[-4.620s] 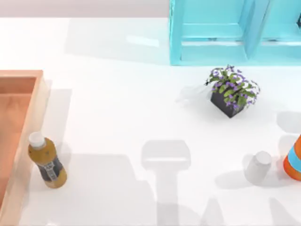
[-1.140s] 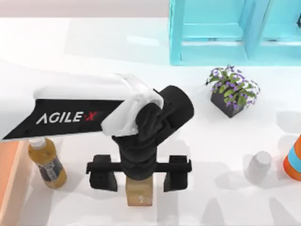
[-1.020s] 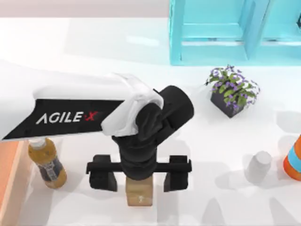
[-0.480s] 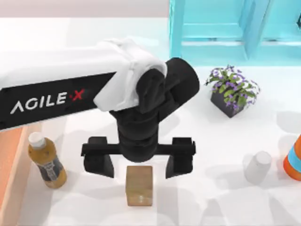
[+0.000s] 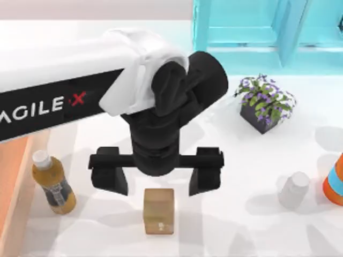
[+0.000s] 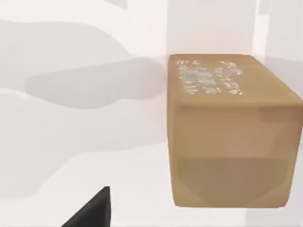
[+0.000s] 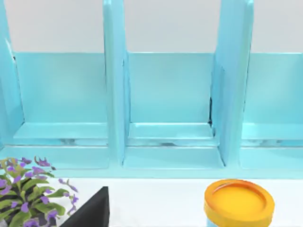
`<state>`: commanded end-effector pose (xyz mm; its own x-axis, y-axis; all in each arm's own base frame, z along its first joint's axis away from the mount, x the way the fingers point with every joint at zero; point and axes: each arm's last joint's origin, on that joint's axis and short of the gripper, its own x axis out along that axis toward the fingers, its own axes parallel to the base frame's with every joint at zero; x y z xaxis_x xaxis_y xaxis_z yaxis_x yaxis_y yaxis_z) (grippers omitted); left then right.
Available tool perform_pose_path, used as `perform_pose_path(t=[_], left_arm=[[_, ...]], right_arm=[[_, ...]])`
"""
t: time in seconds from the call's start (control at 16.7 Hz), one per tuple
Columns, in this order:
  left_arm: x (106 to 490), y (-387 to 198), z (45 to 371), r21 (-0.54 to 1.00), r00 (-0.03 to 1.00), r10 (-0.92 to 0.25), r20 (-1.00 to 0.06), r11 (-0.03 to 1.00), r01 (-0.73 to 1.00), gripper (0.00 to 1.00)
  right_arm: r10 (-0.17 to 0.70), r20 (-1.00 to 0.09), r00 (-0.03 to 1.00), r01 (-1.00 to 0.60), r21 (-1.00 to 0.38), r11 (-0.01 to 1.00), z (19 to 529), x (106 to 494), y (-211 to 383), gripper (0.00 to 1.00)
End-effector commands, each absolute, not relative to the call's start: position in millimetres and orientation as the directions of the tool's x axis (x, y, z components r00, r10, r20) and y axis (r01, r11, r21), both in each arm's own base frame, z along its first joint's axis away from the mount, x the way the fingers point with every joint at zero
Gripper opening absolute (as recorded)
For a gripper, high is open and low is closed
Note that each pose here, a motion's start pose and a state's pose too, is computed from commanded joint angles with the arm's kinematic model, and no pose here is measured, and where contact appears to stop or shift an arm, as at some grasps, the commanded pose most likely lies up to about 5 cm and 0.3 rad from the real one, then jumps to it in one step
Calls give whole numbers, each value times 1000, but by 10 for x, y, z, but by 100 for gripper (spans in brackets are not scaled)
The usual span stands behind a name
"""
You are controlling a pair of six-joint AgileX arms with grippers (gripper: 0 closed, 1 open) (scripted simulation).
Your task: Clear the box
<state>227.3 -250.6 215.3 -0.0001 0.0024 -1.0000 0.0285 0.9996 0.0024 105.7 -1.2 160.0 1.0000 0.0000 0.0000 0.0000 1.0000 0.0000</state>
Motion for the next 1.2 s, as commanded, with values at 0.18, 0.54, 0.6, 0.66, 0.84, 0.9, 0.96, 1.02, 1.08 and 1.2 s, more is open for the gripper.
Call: perform_pose_path(t=[0.18,0.54,0.6,0.66,0.84,0.9,0.96,1.02,1.08,1.2], left_arm=[[2461,-2390,2182,3,-2,3,-1000,1000,28,100],[3319,-1380,2325,4,-7,5,-1000,1000,31,100],[3444,-1104,2355,4,-8,4,-1000,999,32,100],[3545,-813,2386,4,-7,4,-1000,999,34,100],[3678,35,2476,4,-4,4,-1000,999,37,100],[3677,270,2503,4,-3,4,-1000,999,37,100],[3663,463,2527,4,-2,4,-1000,999,37,100],[3644,618,2547,5,0,5,-1000,999,38,100],[3625,735,2564,5,1,5,-1000,999,38,100],[3601,847,2582,6,3,5,-1000,999,38,100]], right_arm=[[0,0,1000,0,0,1000,1600,1057,-12,100],[0,0,1000,0,0,1000,1600,1057,-12,100],[0,0,1000,0,0,1000,1600,1057,-12,100],[0,0,1000,0,0,1000,1600,1057,-12,100],[0,0,1000,0,0,1000,1600,1057,-12,100],[0,0,1000,0,0,1000,1600,1057,-12,100],[0,0,1000,0,0,1000,1600,1057,-12,100],[0,0,1000,0,0,1000,1600,1057,-12,100],[0,0,1000,0,0,1000,1600,1057,-12,100],[0,0,1000,0,0,1000,1600,1057,-12,100]])
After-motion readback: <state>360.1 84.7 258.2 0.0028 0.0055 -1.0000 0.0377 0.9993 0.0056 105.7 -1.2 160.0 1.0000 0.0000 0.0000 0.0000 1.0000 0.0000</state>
